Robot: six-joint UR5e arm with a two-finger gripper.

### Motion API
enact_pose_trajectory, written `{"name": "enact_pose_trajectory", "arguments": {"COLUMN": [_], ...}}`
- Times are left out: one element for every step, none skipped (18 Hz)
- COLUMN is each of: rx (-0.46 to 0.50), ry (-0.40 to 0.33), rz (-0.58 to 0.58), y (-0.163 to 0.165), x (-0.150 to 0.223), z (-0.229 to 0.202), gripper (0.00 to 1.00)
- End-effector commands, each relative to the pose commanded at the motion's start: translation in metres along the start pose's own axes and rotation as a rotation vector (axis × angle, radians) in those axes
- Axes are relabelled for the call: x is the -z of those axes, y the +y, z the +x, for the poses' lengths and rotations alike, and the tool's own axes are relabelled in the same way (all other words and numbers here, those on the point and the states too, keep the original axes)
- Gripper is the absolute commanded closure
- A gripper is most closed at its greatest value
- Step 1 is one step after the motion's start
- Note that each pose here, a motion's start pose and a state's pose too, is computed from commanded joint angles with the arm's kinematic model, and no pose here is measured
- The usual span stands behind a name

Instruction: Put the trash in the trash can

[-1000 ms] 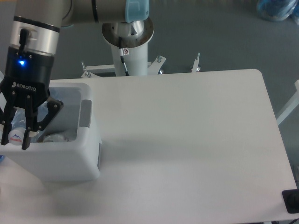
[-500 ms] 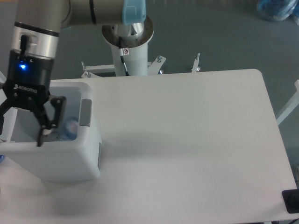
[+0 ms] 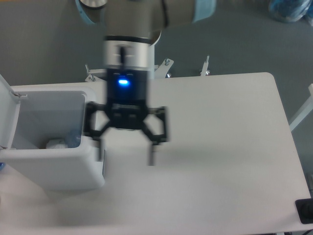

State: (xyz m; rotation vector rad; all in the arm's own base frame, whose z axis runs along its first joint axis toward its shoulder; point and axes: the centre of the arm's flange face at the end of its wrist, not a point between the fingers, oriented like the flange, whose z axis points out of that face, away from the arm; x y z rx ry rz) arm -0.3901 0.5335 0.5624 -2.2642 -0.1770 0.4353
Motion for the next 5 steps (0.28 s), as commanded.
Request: {"name": "enact_pose_trajectory", "arguments": {"rx": [-0.037,-0.062,-0.082,-0.101,-0.108], "ry": [-0.010,-0.017,-0.008,-0.004,0.002], "rz": [-0.011,-0.030,-0.053,-0.060,-0.066], "y": [0.008,0.019,0.032,0.037,0.042], "x": [0.001,0.001,-0.003,0.000,0.002], "z": [-0.012,-0.023,-0.027,-0.026,-0.023], "gripper": [0.00,0.00,0.00,0.00,0.00]}}
